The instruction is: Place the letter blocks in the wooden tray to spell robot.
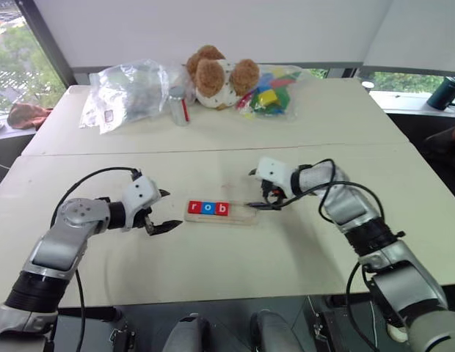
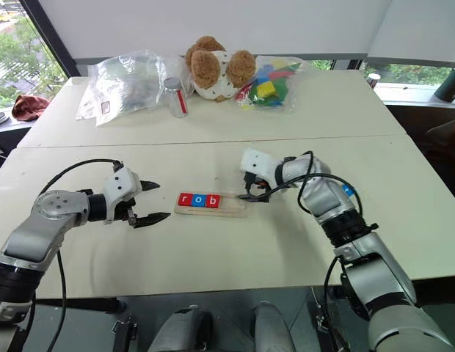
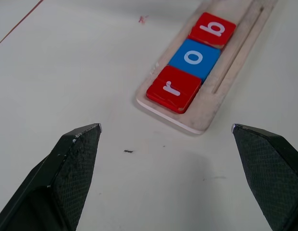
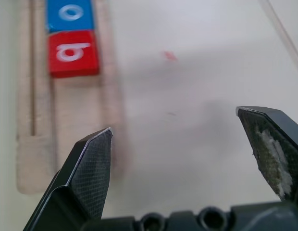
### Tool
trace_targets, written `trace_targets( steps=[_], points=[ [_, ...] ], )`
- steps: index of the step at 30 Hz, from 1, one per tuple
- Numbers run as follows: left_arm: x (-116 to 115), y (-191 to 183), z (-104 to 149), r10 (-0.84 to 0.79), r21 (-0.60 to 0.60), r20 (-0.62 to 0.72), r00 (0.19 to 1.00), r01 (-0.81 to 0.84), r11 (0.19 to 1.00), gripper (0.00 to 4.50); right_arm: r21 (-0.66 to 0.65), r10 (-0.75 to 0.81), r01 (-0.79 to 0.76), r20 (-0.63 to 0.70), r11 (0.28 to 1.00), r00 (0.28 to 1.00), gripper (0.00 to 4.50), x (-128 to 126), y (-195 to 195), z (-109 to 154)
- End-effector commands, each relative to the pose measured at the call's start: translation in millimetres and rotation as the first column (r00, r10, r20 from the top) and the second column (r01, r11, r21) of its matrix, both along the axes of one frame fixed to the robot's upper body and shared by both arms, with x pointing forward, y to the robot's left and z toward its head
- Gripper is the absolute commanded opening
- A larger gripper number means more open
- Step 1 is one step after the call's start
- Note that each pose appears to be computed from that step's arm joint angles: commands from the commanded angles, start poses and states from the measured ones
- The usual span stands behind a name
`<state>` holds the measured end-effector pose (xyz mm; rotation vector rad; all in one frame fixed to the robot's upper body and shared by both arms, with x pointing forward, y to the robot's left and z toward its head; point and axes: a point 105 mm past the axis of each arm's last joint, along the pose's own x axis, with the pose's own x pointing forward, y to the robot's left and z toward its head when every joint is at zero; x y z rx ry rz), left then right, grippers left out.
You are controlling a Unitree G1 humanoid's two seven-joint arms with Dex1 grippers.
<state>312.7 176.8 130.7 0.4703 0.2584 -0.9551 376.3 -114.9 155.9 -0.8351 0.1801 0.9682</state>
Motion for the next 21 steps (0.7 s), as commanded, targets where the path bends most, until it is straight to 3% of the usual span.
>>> trace_targets(
  steps=[1,4,9,16,21],
  points=[
    [-4.5,-9.5,34.3,-0.033,-0.102,0.053,0.998,0.039,0.994,4.50,0.234,-0.331,0.319,0.012,0.918,0.944,4.45,5.8,-48.8,44.4],
    [-14.3,-18.3,44.3,-0.089,-0.139,0.022,0.996,0.091,0.986,4.50,0.385,-0.607,0.593,-0.100,0.707,0.789,4.45,4.0,-86.2,46.1],
    [-25.4,-32.9,48.8,-0.180,-0.138,-0.021,0.983,0.175,0.975,4.50,0.446,-0.734,0.759,-0.276,0.474,0.621,4.45,-14.1,-90.4,14.9],
    [-20.4,-45.3,50.4,-0.203,-0.146,-0.022,0.979,0.198,0.969,4.50,0.426,-0.797,0.845,-0.358,0.325,0.487,4.45,-18.5,-85.0,-25.2],
    [-21.3,-54.2,37.4,-0.187,-0.170,-0.037,0.982,0.179,0.969,4.50,0.403,-0.823,0.858,-0.331,0.318,0.461,4.45,-6.1,-90.3,-40.1]
  ],
)
